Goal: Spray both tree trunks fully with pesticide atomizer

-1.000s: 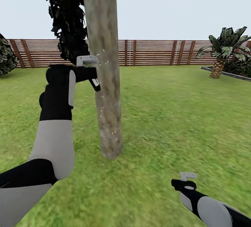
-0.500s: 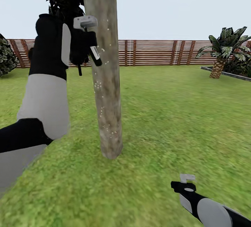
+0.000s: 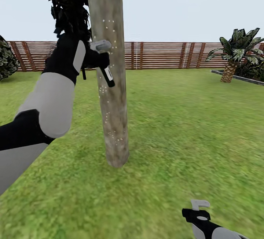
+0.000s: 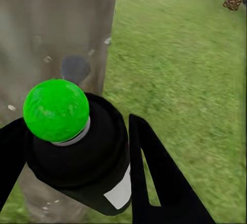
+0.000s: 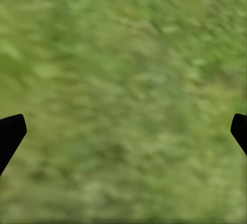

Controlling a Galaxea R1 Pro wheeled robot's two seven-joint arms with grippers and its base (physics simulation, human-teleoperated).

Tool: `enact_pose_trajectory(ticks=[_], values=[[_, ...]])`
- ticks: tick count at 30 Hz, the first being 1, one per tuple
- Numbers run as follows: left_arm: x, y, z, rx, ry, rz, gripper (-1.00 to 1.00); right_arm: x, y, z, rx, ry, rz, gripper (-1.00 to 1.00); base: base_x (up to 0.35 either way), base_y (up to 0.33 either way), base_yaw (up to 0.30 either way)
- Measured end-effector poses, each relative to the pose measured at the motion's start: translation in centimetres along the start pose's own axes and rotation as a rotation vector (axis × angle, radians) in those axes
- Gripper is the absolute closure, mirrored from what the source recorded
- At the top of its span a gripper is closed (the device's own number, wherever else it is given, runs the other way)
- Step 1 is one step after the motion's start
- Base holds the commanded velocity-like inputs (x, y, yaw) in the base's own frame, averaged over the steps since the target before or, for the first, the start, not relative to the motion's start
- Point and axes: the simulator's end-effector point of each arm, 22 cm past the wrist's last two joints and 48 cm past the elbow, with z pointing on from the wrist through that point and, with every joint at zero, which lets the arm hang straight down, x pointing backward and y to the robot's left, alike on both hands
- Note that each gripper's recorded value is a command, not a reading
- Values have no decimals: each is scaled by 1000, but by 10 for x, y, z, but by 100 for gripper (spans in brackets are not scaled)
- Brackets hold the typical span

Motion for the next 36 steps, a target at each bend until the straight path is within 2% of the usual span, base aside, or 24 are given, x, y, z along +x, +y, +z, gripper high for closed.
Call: enact_pose_trajectory(ticks=[5,7,11,15,17,19,24,27,30,34,35,36], values=[[44,-6,33,24,80,8,100,0,0,0,0,0,0,-100,0,0,0],[73,-11,53,40,113,16,100,0,0,0,0,0,0,-100,0,0,0],[100,-16,68,56,145,20,100,0,0,0,0,0,0,-100,0,0,0],[122,-19,76,65,183,19,100,0,0,0,0,0,0,-100,0,0,0],[128,-22,81,72,169,26,100,0,0,0,0,1,0,-100,0,0,0],[142,-25,87,81,177,32,100,0,0,0,0,0,0,-100,0,0,0],[148,-26,91,85,167,39,100,0,0,0,0,0,0,-100,0,0,0],[168,-22,96,83,187,34,100,0,0,0,0,0,0,-100,0,0,0],[184,-19,103,82,177,31,100,1,0,0,0,1,0,-100,0,0,0],[227,-11,113,79,202,17,100,0,0,0,0,0,0,-100,0,0,0],[255,-4,118,62,212,8,100,0,0,0,0,-1,0,-100,0,0,0],[273,4,121,45,227,16,100,0,0,0,0,1,0,-100,0,0,0]])
